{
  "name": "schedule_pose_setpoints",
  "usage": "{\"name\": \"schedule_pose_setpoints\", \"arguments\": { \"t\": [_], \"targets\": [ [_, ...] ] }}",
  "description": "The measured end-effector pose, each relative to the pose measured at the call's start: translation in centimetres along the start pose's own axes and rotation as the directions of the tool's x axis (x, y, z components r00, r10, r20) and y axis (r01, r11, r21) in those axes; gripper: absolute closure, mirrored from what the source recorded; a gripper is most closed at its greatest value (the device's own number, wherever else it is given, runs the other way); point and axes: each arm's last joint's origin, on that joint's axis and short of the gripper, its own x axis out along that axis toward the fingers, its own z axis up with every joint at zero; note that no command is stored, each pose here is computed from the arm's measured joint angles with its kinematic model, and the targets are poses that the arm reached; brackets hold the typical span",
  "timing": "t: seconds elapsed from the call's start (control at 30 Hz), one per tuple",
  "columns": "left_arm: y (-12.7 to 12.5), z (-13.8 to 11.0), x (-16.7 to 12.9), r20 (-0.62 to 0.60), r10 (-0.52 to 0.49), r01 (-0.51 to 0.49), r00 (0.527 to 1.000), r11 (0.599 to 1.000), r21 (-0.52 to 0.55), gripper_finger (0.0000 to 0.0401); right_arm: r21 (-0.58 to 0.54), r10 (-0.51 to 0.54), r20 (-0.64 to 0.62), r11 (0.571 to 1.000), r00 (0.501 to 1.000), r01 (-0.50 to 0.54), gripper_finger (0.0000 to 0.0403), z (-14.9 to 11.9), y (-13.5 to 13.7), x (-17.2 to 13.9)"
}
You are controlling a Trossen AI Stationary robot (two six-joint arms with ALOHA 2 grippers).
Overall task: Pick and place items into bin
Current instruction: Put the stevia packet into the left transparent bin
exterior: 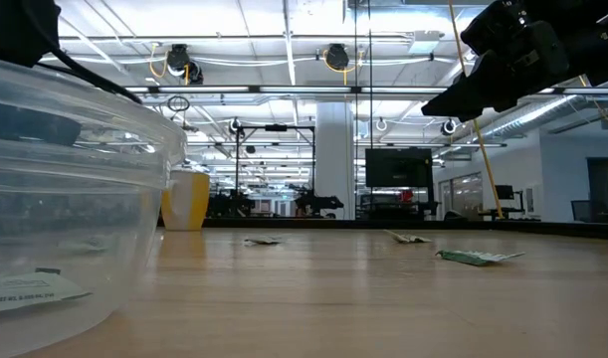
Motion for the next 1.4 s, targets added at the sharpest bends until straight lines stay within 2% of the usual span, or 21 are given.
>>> {"name": "schedule_pose_setpoints", "arguments": {
  "t": [0.33,0.67,0.9,0.97,1.17,1.3,1.4],
  "targets": [
    [-0.1,0.0,0.0,0.001,-0.008,0.008,1.000,1.000,0.002,0.0393,0.000,0.000,0.001,1.000,1.000,0.000,0.0305,0.0,0.0,0.0],
    [-1.1,0.6,-0.7,0.074,-0.058,0.056,0.996,0.998,0.024,0.0396,0.000,0.000,0.001,1.000,1.000,0.000,0.0305,0.0,0.0,0.0],
    [-3.3,1.6,-4.0,0.111,-0.173,0.167,0.979,0.984,0.067,0.0397,0.000,-0.001,0.001,1.000,1.000,0.001,0.0305,0.0,0.0,0.0],
    [-3.8,1.7,-5.5,0.080,-0.205,0.200,0.976,0.978,0.067,0.0394,0.000,0.000,0.002,1.000,1.000,0.000,0.0305,0.0,0.0,0.0],
    [-4.7,1.0,-9.9,-0.078,-0.244,0.241,0.967,0.969,-0.053,0.0397,0.000,0.000,0.002,1.000,1.000,0.000,0.0305,0.0,0.0,0.0],
    [-5.3,-0.3,-11.8,-0.112,-0.264,0.244,0.958,0.956,-0.164,0.0394,0.000,0.000,0.001,1.000,1.000,0.000,0.0305,0.0,0.0,0.0],
    [-5.7,-2.0,-12.0,-0.116,-0.267,0.235,0.957,0.944,-0.232,0.0398,0.000,0.000,-0.009,1.000,1.000,0.000,0.0305,-0.1,0.0,0.0]
  ]
}}
